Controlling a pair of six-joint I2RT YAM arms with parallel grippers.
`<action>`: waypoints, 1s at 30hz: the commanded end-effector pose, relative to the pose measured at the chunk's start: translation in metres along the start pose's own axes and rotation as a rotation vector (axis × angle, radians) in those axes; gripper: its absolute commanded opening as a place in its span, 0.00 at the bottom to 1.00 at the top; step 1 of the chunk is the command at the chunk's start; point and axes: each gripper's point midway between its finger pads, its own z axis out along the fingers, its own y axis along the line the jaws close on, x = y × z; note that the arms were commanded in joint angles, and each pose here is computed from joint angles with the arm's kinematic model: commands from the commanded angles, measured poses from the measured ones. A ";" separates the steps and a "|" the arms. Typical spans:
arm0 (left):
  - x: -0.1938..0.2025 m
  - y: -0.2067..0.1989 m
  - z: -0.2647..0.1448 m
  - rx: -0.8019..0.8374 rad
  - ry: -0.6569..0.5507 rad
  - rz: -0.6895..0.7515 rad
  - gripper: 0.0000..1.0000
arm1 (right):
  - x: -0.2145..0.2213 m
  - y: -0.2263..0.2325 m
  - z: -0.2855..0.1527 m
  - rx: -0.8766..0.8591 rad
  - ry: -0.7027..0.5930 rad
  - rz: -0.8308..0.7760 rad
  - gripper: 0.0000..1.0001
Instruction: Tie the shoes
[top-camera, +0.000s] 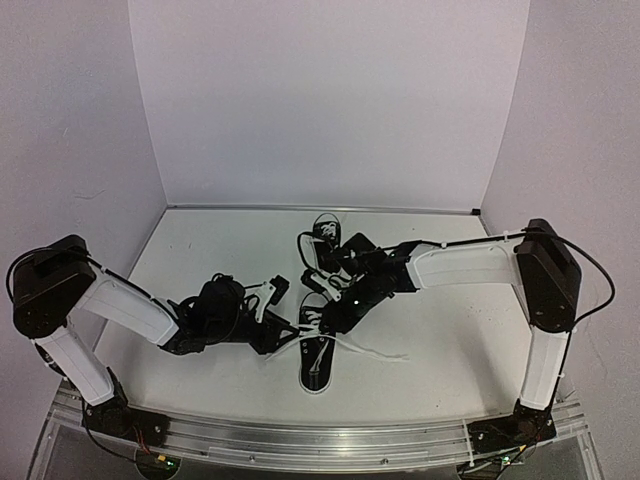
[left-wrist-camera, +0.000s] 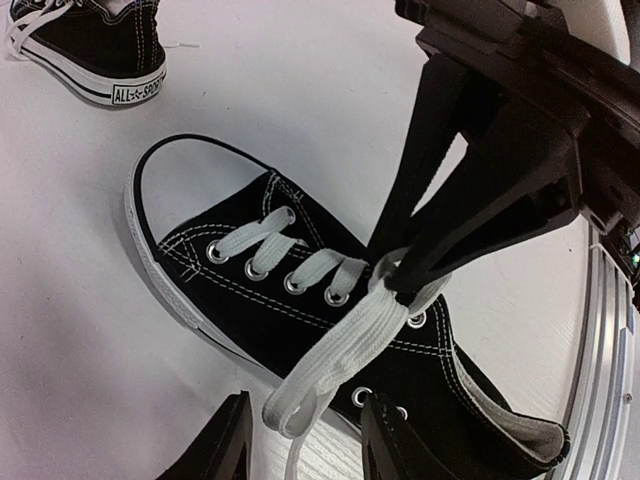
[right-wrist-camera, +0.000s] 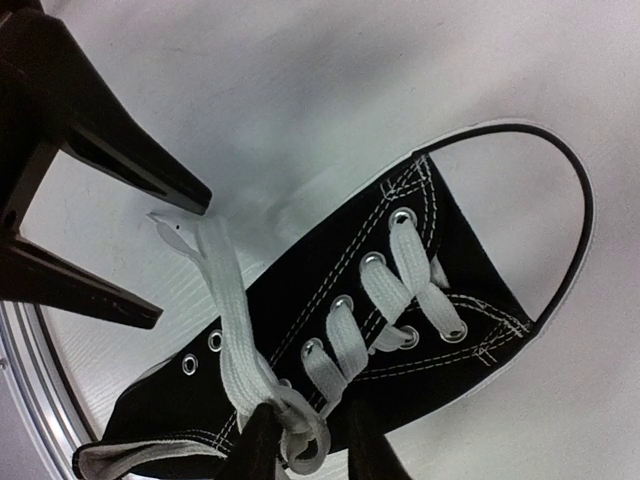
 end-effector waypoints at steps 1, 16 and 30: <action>-0.010 0.004 0.006 -0.008 -0.011 0.003 0.38 | -0.010 0.009 -0.008 -0.030 -0.017 -0.028 0.09; 0.003 0.008 0.012 0.016 0.014 -0.019 0.05 | -0.005 0.010 -0.028 0.000 -0.048 -0.014 0.00; -0.037 -0.022 -0.007 0.142 -0.118 0.076 0.54 | -0.008 0.016 -0.022 -0.049 -0.056 0.027 0.00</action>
